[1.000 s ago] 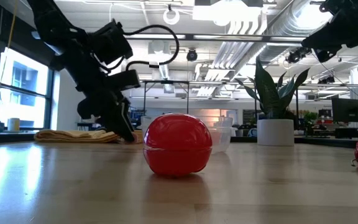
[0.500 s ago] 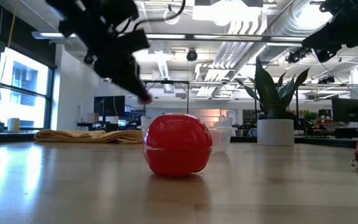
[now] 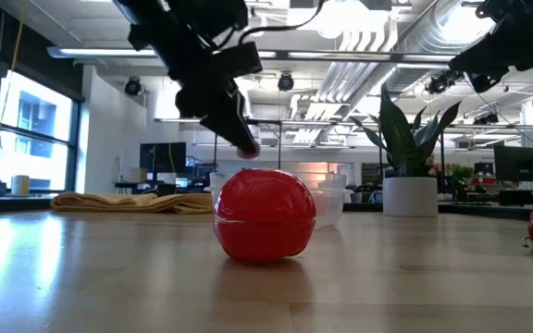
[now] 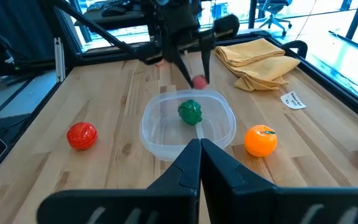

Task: Pick and placing Produce into tupperware
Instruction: Put the right pink peach into the transparent bin, then put the pink peach into the transparent bin

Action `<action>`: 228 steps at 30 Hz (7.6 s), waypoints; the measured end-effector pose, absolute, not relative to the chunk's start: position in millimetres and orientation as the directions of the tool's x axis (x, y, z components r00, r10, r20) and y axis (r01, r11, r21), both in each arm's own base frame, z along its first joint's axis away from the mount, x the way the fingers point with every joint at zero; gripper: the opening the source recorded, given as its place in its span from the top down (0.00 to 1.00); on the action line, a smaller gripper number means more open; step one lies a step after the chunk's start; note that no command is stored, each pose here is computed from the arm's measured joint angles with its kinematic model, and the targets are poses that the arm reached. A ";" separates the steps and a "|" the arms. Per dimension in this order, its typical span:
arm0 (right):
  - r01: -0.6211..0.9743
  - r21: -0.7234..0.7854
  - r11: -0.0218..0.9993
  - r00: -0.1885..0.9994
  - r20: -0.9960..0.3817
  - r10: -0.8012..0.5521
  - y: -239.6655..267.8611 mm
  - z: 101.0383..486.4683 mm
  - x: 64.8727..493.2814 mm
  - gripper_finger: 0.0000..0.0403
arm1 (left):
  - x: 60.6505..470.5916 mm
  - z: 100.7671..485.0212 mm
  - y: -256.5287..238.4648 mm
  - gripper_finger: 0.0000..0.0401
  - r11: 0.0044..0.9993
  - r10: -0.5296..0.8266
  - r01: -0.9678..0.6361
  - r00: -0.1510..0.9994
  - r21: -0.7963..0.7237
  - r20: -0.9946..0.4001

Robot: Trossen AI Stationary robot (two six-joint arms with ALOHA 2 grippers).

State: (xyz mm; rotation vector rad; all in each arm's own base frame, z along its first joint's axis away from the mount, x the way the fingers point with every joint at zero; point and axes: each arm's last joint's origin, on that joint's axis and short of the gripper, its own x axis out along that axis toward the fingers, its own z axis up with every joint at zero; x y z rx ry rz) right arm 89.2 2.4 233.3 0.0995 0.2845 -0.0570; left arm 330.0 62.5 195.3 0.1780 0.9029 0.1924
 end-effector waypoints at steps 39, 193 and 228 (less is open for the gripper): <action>0.070 0.090 0.993 0.958 -0.284 -0.042 2.4 233.2 89.2 1.00 | 339.7 165.9 63.9 0.68 0.977 0.213 -0.102 0.544 0.188 -0.812; 0.072 0.086 0.994 0.951 -0.307 -0.042 2.4 231.0 88.5 1.00 | 151.7 156.7 -45.7 0.62 0.319 -0.067 -0.922 -0.252 0.218 -0.966; 0.073 0.086 0.994 0.948 -0.314 -0.042 2.4 230.3 88.3 1.00 | 156.3 137.4 -50.4 0.62 0.152 -0.140 -0.909 -0.407 0.387 -0.902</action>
